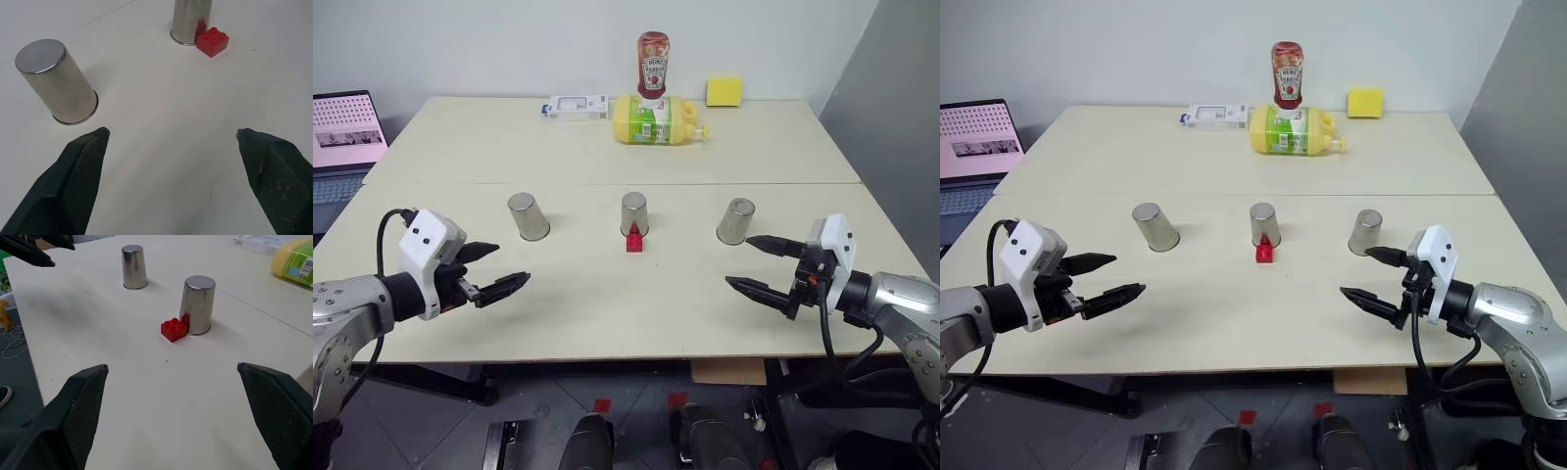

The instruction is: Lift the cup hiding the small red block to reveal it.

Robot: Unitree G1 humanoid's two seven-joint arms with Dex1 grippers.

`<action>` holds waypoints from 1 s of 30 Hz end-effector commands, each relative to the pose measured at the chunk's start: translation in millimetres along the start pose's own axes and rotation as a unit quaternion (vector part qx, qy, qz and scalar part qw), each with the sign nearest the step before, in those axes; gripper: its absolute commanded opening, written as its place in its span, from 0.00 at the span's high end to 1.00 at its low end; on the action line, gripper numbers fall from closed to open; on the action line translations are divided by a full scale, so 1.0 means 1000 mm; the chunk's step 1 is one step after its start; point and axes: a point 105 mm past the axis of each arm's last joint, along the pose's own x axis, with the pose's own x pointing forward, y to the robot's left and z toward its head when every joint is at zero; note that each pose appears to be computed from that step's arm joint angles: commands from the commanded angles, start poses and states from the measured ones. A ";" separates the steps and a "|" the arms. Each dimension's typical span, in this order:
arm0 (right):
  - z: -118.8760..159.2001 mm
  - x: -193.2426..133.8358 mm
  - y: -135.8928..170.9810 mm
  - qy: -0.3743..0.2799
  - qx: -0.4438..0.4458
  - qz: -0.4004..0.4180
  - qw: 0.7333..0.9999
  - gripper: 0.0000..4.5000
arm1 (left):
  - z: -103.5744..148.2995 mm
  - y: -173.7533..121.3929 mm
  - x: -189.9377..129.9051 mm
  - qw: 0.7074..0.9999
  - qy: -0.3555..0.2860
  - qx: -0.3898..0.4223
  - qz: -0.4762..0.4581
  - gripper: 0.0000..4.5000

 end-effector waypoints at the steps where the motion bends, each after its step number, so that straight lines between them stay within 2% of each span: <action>1: 0.012 -0.001 0.001 -0.011 -0.023 0.002 1.000 0.00 | 0.012 0.002 -0.004 1.000 -0.015 0.024 0.006 0.02; 10: 0.015 0.001 0.001 -0.015 -0.022 0.007 1.000 0.00 | 0.025 -0.008 0.000 0.998 -0.043 0.013 -0.041 0.02; 30: 0.018 -0.005 0.006 -0.023 -0.018 -0.017 0.999 0.00 | 0.052 -0.013 0.040 0.994 -0.073 0.034 -0.071 0.02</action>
